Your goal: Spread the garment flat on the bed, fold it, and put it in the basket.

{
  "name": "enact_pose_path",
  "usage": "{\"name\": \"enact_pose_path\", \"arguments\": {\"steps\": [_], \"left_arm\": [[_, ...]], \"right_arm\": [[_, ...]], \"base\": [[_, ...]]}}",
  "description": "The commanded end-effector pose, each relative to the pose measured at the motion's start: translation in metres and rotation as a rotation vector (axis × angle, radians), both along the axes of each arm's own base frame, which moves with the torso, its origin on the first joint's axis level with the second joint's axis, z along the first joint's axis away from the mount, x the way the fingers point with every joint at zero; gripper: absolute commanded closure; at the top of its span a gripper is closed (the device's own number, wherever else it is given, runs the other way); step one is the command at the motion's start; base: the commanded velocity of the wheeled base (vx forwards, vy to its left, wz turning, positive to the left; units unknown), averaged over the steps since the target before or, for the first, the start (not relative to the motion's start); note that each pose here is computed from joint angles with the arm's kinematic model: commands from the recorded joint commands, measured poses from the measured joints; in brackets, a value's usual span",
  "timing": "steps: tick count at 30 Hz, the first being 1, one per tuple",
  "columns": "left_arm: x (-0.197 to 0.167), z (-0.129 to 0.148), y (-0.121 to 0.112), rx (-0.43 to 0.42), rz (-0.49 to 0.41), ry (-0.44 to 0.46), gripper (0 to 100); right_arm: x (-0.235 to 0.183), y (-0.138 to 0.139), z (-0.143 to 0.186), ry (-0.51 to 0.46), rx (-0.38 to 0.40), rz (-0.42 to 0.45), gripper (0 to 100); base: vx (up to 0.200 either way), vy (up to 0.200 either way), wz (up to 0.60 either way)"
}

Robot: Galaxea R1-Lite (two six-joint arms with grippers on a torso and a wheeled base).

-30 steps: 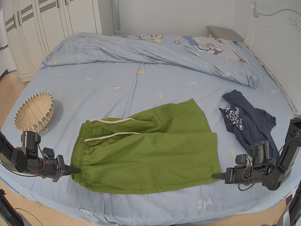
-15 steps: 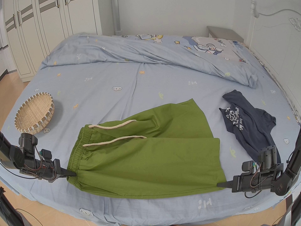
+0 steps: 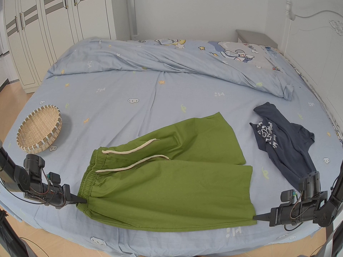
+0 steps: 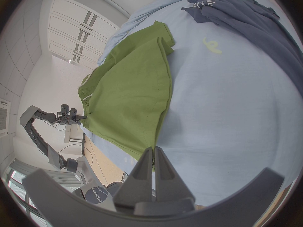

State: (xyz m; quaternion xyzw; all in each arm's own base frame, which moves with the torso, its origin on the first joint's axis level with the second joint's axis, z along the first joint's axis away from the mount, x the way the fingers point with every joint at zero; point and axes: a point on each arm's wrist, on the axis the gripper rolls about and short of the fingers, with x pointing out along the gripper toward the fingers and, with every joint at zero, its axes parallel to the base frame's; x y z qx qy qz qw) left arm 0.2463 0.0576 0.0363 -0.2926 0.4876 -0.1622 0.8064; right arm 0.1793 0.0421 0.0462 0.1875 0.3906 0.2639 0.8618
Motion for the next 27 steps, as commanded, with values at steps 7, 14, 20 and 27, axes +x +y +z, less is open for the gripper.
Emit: {"name": "enact_pose_path", "arguments": {"steps": [7,14,20,27], "left_arm": [[-0.005,-0.002,-0.002,-0.006,-0.002,0.018,0],[-0.005,0.015,0.020,0.014,0.085,-0.057,0],[0.030,0.045,0.032,-0.053,0.178,-0.079,0],[0.078,0.070,0.013,-0.199,0.237,-0.048,0]], "right_arm": [[0.001,-0.003,0.000,0.000,0.004,-0.011,0],[0.000,-0.009,0.014,-0.066,0.021,-0.045,0],[0.004,0.000,0.052,-0.177,0.045,-0.004,0],[-0.005,0.011,0.108,-0.210,0.060,0.058,0]], "base": [[0.000,0.000,0.00],[0.000,0.000,0.00],[0.000,0.000,0.00],[0.000,0.000,0.00]]}}
